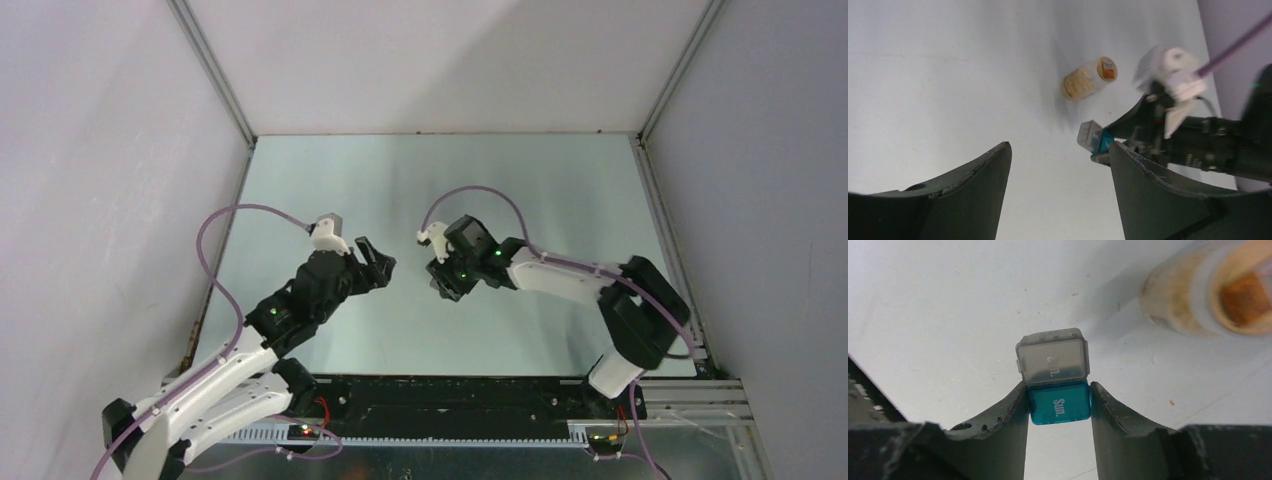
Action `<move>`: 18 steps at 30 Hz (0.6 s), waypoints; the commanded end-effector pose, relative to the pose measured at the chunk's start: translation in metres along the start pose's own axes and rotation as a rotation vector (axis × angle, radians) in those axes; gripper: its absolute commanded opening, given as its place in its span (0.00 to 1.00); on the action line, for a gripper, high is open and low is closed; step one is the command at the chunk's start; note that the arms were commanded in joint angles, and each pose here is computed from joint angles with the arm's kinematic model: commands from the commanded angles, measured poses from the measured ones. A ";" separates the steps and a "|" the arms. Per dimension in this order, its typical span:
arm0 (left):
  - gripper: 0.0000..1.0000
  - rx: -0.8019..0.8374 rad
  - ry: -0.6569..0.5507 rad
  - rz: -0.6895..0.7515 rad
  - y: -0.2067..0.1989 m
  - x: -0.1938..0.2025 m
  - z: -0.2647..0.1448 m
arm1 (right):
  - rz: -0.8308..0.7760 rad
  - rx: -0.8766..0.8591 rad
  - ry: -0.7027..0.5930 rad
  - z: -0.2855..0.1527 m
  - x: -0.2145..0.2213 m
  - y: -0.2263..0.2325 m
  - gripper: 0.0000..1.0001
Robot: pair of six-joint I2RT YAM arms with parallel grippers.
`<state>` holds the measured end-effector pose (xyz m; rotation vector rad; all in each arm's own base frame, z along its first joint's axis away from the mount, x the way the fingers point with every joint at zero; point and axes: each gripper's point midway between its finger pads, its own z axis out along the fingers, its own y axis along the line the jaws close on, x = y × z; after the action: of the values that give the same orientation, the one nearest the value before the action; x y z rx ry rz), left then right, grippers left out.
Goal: Sort the pills into containers
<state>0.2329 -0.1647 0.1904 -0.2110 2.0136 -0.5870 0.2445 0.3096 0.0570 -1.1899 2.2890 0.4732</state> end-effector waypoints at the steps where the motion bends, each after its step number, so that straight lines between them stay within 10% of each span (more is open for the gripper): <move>1: 0.78 0.130 0.055 -0.149 -0.031 0.009 0.006 | 0.080 -0.043 -0.243 -0.043 -0.046 0.009 0.30; 18: 0.80 0.380 0.191 -0.242 -0.088 0.034 0.023 | 0.243 -0.124 -0.486 -0.098 -0.085 0.038 0.36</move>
<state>0.2267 -0.2528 0.1900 -0.1602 2.0644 -1.0828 0.2302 0.3253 0.1635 -0.8004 2.0751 0.8025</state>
